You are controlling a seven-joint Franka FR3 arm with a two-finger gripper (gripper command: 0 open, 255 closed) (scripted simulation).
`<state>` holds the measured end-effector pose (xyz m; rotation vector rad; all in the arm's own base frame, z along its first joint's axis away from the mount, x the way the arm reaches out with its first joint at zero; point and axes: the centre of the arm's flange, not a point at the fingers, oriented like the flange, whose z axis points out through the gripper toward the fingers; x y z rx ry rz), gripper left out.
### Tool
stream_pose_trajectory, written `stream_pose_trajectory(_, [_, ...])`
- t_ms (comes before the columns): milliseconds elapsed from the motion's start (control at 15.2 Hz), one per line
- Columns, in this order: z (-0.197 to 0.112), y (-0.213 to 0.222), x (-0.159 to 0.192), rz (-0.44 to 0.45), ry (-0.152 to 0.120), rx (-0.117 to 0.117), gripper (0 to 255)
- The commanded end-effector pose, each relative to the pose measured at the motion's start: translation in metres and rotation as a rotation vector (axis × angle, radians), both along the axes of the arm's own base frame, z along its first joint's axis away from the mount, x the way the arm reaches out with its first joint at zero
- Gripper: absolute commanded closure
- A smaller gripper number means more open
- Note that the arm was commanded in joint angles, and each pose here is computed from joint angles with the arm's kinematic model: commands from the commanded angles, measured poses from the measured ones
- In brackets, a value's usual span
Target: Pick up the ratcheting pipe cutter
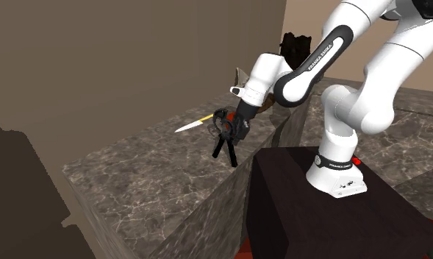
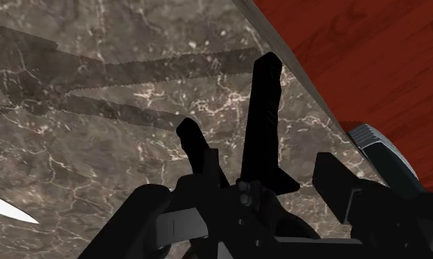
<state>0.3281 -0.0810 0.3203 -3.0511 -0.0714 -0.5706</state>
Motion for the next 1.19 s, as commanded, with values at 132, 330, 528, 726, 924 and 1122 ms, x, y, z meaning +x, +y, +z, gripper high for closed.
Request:
stream_pose_trajectory(132, [-0.001, 0.000, 0.000, 0.000, 0.000, 0.000, 255])
stream_pose_trajectory(330, [-0.001, 0.000, 0.000, 0.000, 0.000, 0.000, 255])
stream_pose_trajectory(528, [-0.001, 0.000, 0.000, 0.000, 0.000, 0.000, 255])
stream_pose_trajectory(726, [0.015, 0.000, 0.000, 0.000, 0.000, 0.000, 255])
stream_pose_trajectory(924, [0.031, 0.000, 0.000, 0.000, 0.000, 0.000, 255])
stream_pose_trajectory(1122, [0.047, 0.000, 0.000, 0.000, 0.000, 0.000, 255])
